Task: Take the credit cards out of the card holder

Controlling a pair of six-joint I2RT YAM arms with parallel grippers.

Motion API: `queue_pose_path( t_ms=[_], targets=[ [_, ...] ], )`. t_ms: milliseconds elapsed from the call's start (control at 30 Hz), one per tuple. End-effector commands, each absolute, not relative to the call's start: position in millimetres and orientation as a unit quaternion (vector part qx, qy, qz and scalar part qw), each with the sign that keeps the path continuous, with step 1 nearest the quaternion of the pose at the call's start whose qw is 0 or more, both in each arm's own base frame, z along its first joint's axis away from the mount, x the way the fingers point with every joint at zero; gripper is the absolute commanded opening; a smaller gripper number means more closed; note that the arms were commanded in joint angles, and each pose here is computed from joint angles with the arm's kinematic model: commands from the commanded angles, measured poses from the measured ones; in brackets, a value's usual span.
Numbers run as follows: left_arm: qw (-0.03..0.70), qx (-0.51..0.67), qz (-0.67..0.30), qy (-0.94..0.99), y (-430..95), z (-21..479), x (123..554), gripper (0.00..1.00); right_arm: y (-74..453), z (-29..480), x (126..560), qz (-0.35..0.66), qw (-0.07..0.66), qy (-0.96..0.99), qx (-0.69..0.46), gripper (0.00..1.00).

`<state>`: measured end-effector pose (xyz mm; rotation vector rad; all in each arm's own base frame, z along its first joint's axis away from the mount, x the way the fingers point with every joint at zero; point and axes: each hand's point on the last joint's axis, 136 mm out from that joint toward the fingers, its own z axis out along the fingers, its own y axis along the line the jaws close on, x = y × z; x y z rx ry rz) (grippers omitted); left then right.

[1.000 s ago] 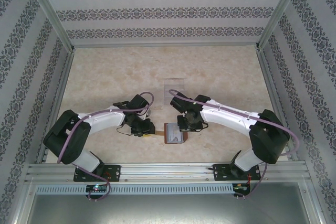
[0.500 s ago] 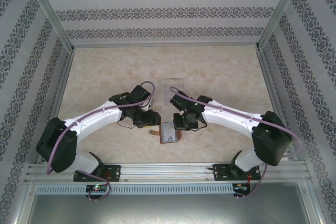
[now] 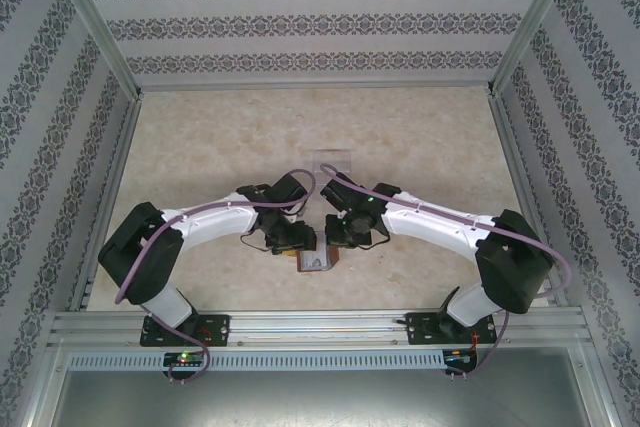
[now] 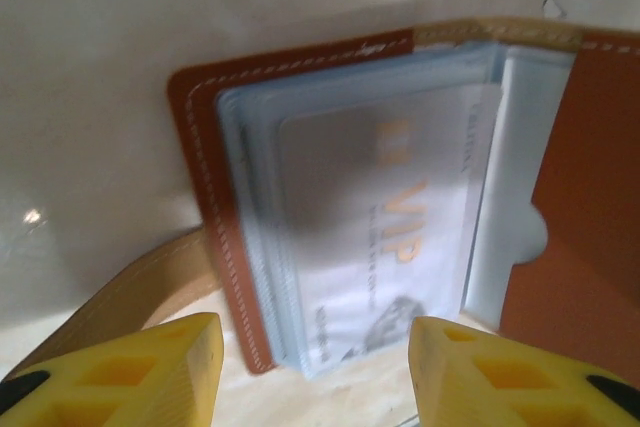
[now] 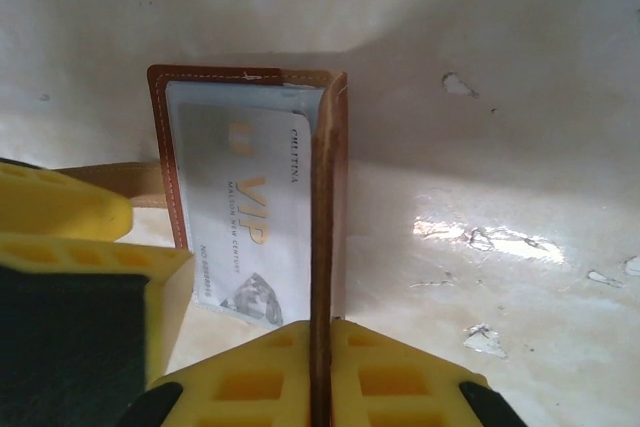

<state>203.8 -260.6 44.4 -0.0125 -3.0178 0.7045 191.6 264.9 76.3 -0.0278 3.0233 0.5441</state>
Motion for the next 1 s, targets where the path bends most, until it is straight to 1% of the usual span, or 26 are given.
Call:
queue_pose_path(
  t_ms=[0, 267, 400, 600, 967],
  targets=[
    [0.015, 0.001, 0.235, -0.972, -265, 33, 206, 0.53, 264, 68, 184, 0.176, 0.022, 0.984, -0.006, 0.13],
    [0.014, -0.002, 0.208, -0.978, -257, 17, 207, 0.53, 258, 64, 181, 0.168, 0.021, 0.986, -0.005, 0.13],
    [0.016, 0.0, 0.194, -0.981, -251, 12, 205, 0.54, 250, 60, 181, 0.149, 0.022, 0.989, -0.005, 0.17],
    [0.021, 0.002, 0.19, -0.982, -246, 7, 201, 0.52, 226, 51, 182, 0.094, 0.027, 0.995, -0.005, 0.31],
    [0.031, 0.005, 0.187, -0.982, -243, 2, 197, 0.49, 188, 33, 182, -0.015, 0.024, 0.999, -0.017, 0.65]
  ],
)
